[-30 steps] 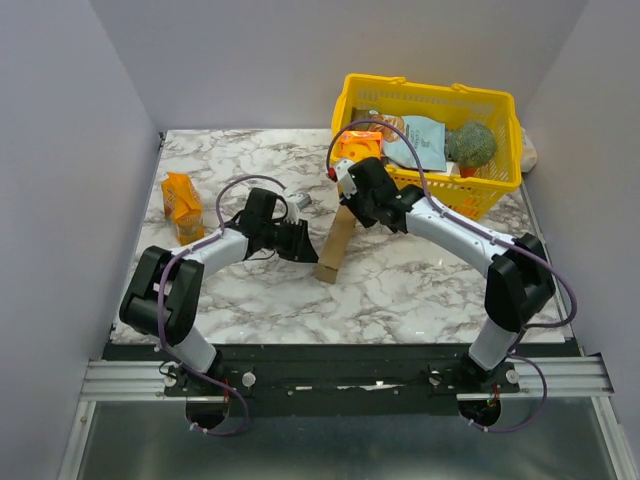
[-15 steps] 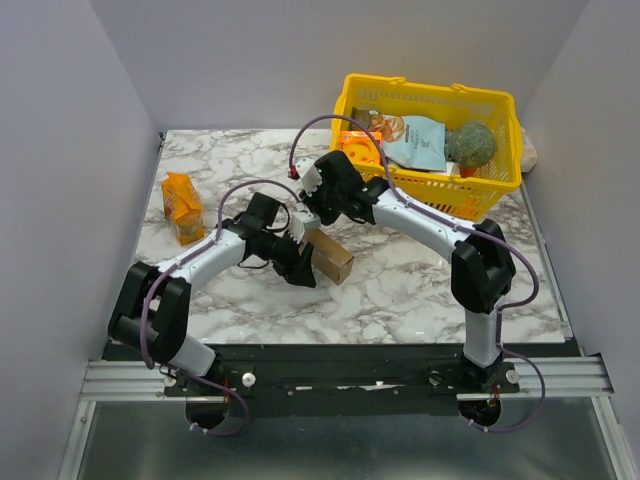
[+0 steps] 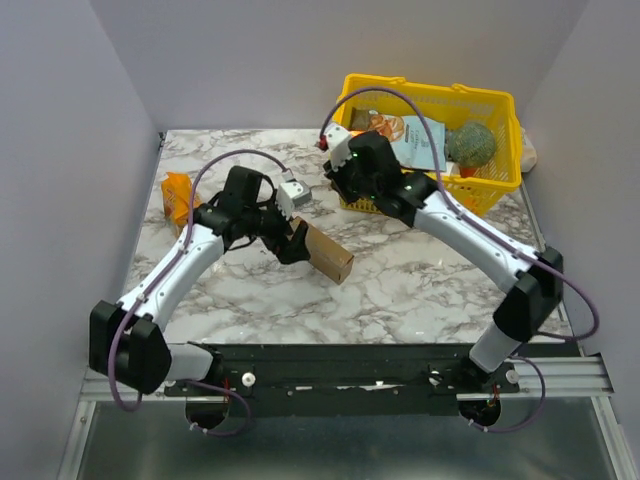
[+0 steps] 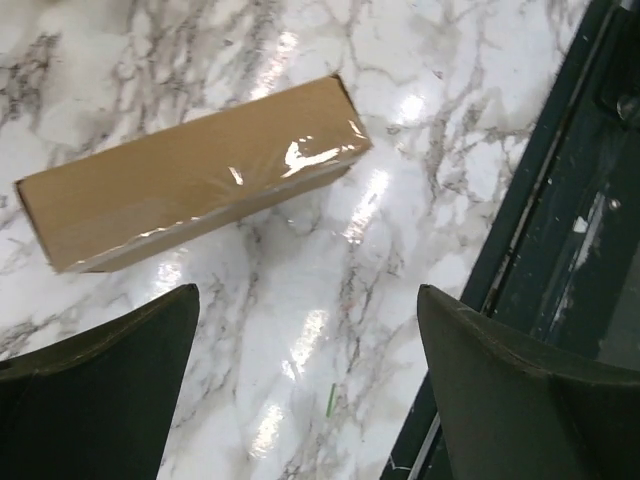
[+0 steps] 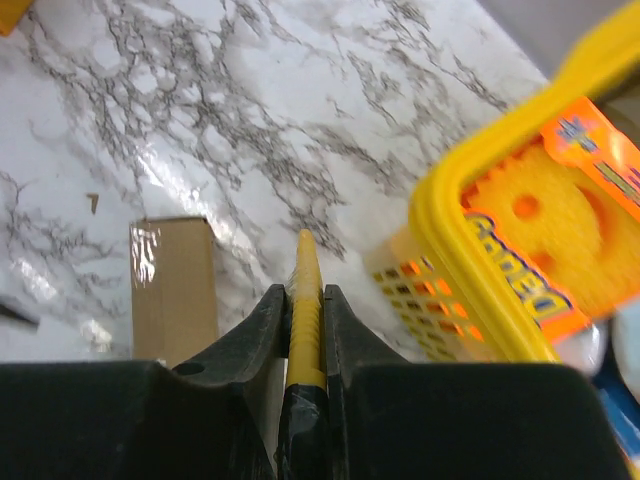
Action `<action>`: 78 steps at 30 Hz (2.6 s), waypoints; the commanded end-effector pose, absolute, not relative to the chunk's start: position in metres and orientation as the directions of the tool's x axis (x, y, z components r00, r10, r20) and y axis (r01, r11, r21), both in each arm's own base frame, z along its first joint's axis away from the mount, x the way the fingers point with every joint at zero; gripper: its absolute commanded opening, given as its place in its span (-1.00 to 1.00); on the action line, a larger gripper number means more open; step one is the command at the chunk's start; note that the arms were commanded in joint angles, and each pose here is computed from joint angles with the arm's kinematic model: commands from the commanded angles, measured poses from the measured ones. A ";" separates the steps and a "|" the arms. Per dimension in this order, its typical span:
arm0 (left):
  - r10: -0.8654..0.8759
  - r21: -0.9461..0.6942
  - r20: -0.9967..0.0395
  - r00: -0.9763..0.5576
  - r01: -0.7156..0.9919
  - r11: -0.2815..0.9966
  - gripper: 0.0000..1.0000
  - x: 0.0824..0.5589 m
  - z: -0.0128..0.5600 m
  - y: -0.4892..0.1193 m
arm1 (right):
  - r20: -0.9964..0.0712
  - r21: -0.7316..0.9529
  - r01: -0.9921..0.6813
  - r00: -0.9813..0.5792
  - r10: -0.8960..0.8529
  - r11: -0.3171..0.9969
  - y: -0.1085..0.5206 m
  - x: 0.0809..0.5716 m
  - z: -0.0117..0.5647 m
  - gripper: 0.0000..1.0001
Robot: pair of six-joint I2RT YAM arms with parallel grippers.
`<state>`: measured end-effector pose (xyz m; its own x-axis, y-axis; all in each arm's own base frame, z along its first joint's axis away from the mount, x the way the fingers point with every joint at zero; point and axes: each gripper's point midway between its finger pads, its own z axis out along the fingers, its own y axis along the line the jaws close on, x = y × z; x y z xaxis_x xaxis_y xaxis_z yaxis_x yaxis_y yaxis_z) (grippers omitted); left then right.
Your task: Unpack the express box
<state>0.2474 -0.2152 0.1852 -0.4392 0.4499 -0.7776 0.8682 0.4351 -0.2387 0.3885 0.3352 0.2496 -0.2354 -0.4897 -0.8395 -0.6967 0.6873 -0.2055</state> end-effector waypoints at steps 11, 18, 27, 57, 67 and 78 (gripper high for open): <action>0.192 -0.455 -0.673 -0.714 0.604 0.654 0.97 0.387 0.170 -0.197 | -0.581 -0.185 -0.721 -0.467 -0.666 0.667 0.203 0.256 0.161 -0.99; 0.165 -0.565 -0.541 -0.825 0.501 0.656 0.97 0.377 0.135 -0.195 | -0.608 -0.095 -0.807 -0.417 -0.676 0.583 0.237 0.256 0.143 -0.99; 0.164 -0.634 -0.453 -0.876 0.446 0.632 0.97 0.332 0.121 -0.194 | -0.622 -0.116 -0.826 -0.373 -0.689 0.552 0.278 0.299 0.146 -0.99; 0.144 -0.544 -0.587 -0.796 0.520 0.659 0.97 0.387 0.143 -0.189 | -0.547 -0.025 -0.889 -0.370 -0.751 0.457 0.234 0.239 0.135 -0.99; 0.116 -0.663 -0.490 -0.864 0.456 0.593 0.97 0.359 0.134 -0.199 | -0.654 -0.025 -0.898 -0.318 -0.687 0.440 0.284 0.268 0.146 -0.99; 0.104 -0.715 -0.449 -0.888 0.427 0.553 0.97 0.310 0.134 -0.207 | -0.617 -0.131 -0.882 -0.285 -0.734 0.453 0.282 0.295 0.133 -0.99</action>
